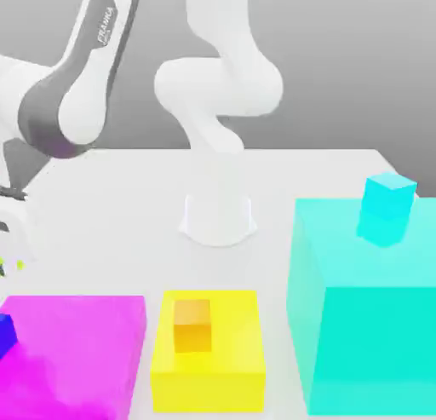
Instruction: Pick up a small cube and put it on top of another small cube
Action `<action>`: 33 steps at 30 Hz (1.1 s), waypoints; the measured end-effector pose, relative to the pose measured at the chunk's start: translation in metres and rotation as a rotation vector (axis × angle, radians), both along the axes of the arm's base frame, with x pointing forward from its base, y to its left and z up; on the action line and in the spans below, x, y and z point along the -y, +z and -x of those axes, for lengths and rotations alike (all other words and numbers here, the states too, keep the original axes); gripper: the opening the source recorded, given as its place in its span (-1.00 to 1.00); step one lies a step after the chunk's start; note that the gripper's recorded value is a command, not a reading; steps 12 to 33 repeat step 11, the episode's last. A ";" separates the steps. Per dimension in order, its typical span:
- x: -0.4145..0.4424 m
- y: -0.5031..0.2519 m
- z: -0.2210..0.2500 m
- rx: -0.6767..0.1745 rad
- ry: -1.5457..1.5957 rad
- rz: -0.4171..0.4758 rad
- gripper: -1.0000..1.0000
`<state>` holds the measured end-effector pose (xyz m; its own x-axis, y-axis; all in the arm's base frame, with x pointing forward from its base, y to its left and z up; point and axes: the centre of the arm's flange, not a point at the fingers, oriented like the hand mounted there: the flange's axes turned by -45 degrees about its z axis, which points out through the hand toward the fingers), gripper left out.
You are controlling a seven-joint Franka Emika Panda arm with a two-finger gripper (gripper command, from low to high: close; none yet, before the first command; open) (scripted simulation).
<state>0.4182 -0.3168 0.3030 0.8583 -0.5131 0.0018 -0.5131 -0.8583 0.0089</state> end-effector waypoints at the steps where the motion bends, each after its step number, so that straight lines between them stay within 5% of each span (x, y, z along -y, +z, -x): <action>1: 0.002 0.000 -0.007 0.003 -0.031 -0.005 -1.00; 4: 0.003 -0.038 -0.013 0.006 -0.058 -0.011 -1.00; 5: 0.003 -0.049 -0.013 0.005 -0.060 -0.011 1.00; 33: 0.003 -0.055 -0.013 0.004 -0.062 -0.010 1.00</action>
